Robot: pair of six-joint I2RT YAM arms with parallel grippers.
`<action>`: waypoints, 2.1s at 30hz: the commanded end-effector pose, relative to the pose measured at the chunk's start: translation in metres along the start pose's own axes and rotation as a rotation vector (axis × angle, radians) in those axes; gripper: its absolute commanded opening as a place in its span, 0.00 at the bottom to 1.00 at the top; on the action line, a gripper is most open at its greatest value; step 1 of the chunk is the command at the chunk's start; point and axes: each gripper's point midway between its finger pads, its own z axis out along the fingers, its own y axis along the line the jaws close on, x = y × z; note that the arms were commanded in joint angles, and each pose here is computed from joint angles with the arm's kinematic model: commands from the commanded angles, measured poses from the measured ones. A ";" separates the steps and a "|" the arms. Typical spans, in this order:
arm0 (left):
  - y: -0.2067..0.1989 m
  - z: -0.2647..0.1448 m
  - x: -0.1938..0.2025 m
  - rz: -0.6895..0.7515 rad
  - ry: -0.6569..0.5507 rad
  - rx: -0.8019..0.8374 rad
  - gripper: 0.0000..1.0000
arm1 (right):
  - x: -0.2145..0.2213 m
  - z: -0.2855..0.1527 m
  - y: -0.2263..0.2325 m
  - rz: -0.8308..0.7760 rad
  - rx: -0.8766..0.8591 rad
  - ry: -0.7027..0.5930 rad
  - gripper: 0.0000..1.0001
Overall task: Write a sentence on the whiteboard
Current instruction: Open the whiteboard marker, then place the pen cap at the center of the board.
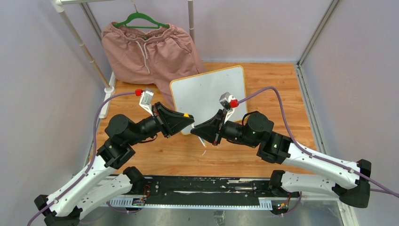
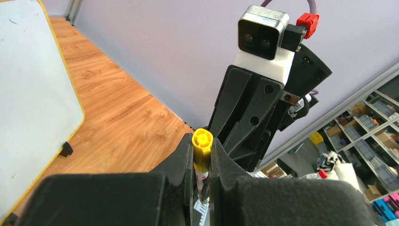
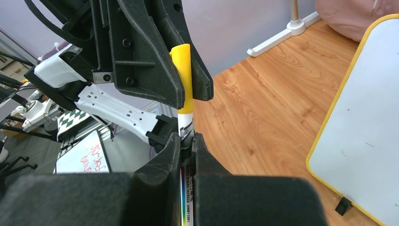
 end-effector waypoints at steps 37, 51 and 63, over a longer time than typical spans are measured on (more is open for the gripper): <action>0.241 -0.138 0.140 0.067 0.537 -1.216 0.00 | 0.047 -0.135 -0.102 -0.116 0.584 0.155 0.00; 0.278 -0.135 0.204 -0.147 0.573 -1.267 0.06 | 0.046 -0.138 -0.100 -0.107 0.574 0.143 0.00; 0.267 -0.134 0.235 -0.262 0.634 -1.205 0.05 | 0.043 -0.135 -0.102 -0.111 0.591 0.129 0.00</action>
